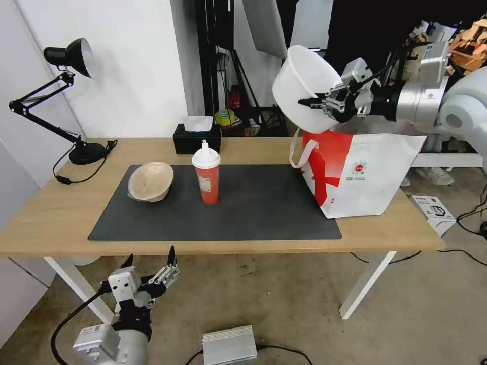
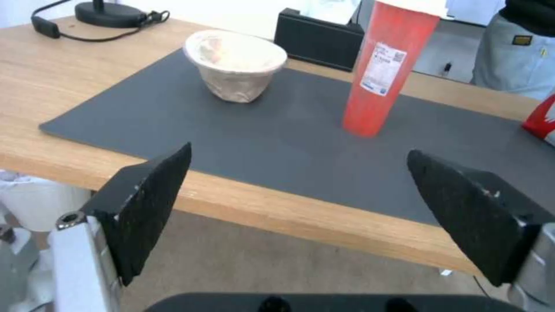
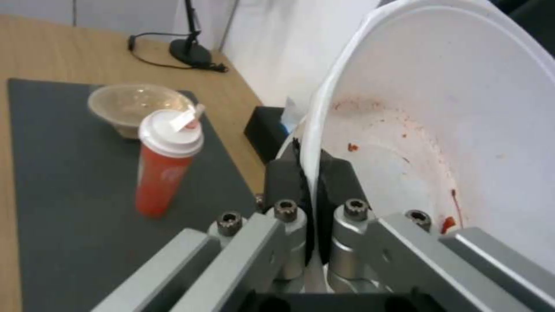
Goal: Pick up the trash from the table and place it into the takeout bag.
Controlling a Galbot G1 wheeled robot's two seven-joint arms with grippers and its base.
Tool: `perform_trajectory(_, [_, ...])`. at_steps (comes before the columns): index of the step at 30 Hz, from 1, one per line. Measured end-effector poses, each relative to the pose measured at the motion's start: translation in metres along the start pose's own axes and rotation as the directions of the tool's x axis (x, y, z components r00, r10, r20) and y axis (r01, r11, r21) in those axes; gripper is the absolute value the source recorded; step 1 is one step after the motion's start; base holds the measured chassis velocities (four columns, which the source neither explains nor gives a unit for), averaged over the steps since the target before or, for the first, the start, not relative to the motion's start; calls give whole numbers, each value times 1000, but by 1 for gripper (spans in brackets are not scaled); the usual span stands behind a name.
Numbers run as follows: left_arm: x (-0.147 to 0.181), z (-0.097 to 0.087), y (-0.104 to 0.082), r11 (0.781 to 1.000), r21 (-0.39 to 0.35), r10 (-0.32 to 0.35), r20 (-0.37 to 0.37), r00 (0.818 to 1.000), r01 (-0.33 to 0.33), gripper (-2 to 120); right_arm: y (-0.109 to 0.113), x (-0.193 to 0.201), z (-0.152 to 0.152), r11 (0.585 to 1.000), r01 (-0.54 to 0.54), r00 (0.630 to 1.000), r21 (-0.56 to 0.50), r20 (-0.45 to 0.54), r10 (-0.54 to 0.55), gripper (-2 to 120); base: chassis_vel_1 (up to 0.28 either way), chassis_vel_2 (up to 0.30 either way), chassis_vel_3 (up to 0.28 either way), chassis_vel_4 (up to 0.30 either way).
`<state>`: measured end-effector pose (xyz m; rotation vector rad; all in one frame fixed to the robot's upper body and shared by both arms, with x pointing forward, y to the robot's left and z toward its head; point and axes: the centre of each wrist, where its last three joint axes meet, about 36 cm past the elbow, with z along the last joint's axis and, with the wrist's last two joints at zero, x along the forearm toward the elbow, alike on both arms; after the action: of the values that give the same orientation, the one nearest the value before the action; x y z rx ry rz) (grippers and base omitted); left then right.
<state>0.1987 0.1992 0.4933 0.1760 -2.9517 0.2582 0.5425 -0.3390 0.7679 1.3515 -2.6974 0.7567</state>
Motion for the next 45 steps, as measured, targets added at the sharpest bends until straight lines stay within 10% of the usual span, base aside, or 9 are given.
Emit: perform_trajectory(45, [2,1,0,1000,1,6,-11,1000,-6,100,-34,36,66,940,-175,980,-293,45,196,0,0,0,0,0])
